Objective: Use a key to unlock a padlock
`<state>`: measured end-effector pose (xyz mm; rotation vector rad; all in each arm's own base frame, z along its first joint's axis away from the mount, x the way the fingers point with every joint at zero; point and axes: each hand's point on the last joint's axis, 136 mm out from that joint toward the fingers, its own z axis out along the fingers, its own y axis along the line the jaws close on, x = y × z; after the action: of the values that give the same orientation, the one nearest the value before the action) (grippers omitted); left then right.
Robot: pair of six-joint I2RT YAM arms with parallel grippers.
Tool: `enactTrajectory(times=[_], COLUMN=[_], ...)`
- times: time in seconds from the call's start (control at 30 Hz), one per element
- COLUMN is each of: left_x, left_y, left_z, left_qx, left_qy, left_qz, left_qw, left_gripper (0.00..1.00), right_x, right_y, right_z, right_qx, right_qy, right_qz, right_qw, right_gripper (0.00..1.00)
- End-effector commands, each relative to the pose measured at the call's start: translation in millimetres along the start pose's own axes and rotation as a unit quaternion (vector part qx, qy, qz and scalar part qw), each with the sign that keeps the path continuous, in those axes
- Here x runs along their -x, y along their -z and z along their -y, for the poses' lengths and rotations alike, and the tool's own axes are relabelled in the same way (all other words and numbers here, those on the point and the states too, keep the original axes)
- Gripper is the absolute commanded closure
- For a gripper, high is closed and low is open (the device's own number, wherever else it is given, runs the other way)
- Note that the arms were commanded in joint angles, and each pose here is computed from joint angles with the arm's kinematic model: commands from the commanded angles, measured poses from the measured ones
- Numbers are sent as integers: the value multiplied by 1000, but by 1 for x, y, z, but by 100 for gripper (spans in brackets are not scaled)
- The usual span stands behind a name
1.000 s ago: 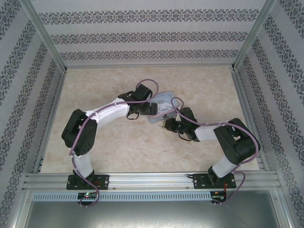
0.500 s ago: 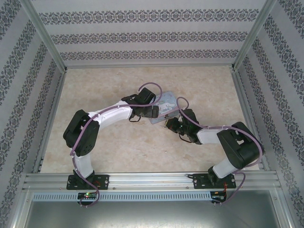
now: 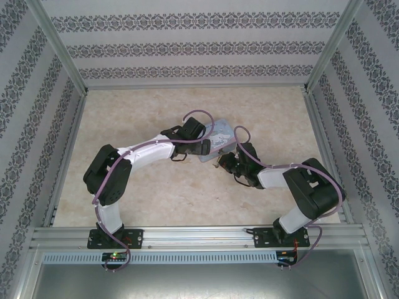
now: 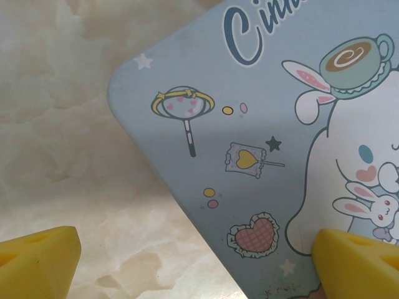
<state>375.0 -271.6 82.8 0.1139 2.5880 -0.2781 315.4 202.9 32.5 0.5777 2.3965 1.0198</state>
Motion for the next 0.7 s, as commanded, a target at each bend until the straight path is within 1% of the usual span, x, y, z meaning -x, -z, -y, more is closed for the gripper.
enactTrajectory(times=[0.0,0.2,0.47,0.67], left_x=[-63,-69,-77,-79], left_y=[-20,-24,-27,-29], left_z=[-24,-27,-31,-31], left_qx=[51,56,61,63], left_qy=[-30,-32,-36,-37], left_qz=[-94,-104,-115,-121], left_qw=[994,993,991,990], left_gripper=[4,5,6,7], right_x=[16,28,68,79], right_y=[-3,-1,8,2], right_z=[-6,-10,-13,-9], right_qx=[13,22,28,38], right_qy=[-13,-15,-10,-15], right_qz=[37,45,55,31], right_qw=[999,999,998,999], right_gripper=[100,100,100,100])
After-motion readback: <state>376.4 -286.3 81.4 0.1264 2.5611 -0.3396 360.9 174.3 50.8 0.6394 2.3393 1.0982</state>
